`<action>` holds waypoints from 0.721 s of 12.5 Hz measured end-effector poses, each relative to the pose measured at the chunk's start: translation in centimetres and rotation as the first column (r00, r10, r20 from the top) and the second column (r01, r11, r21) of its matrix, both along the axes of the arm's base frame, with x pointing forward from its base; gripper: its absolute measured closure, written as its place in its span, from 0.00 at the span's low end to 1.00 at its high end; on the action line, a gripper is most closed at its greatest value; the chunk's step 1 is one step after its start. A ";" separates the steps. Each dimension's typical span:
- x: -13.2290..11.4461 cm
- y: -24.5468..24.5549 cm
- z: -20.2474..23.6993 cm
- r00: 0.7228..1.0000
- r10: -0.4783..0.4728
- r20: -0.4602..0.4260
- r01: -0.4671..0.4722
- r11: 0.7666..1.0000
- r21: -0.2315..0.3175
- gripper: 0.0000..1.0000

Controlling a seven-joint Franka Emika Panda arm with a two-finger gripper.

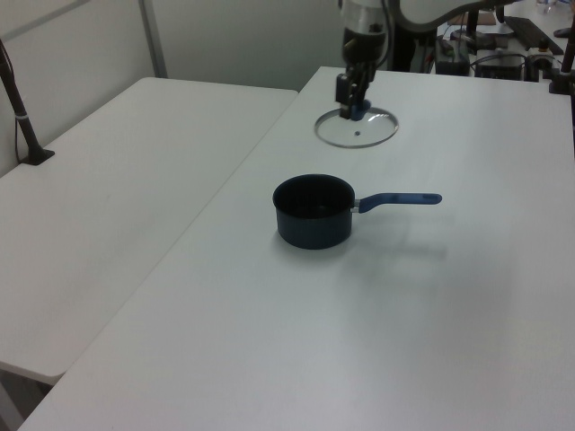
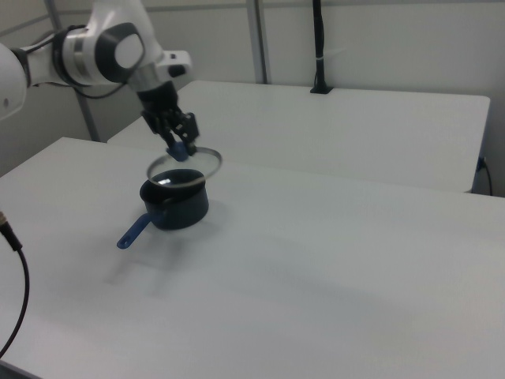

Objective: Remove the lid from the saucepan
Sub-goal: 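Lift the glass lid off the saucepan and carry it beside the pan, then lower the glass lid onto the table and open the gripper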

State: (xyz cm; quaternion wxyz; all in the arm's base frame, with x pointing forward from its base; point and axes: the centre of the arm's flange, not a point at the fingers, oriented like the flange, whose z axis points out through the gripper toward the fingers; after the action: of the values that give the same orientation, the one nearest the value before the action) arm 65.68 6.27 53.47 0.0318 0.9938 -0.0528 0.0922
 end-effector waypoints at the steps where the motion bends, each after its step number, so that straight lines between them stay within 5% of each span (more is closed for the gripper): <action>1: -0.6 -3.2 -0.5 1.000 -0.004 -0.022 0.004 1.000 -0.007 0.38; 5: -3.4 -12.5 -6.3 0.991 0.023 -0.131 -0.025 1.000 -0.016 0.38; 9: -7.3 -11.5 -14.7 0.982 0.071 -0.176 -0.072 0.997 0.002 0.38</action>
State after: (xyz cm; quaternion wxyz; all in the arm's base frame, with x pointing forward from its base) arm 58.41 -5.23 38.75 0.0353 0.9993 -0.0140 0.0054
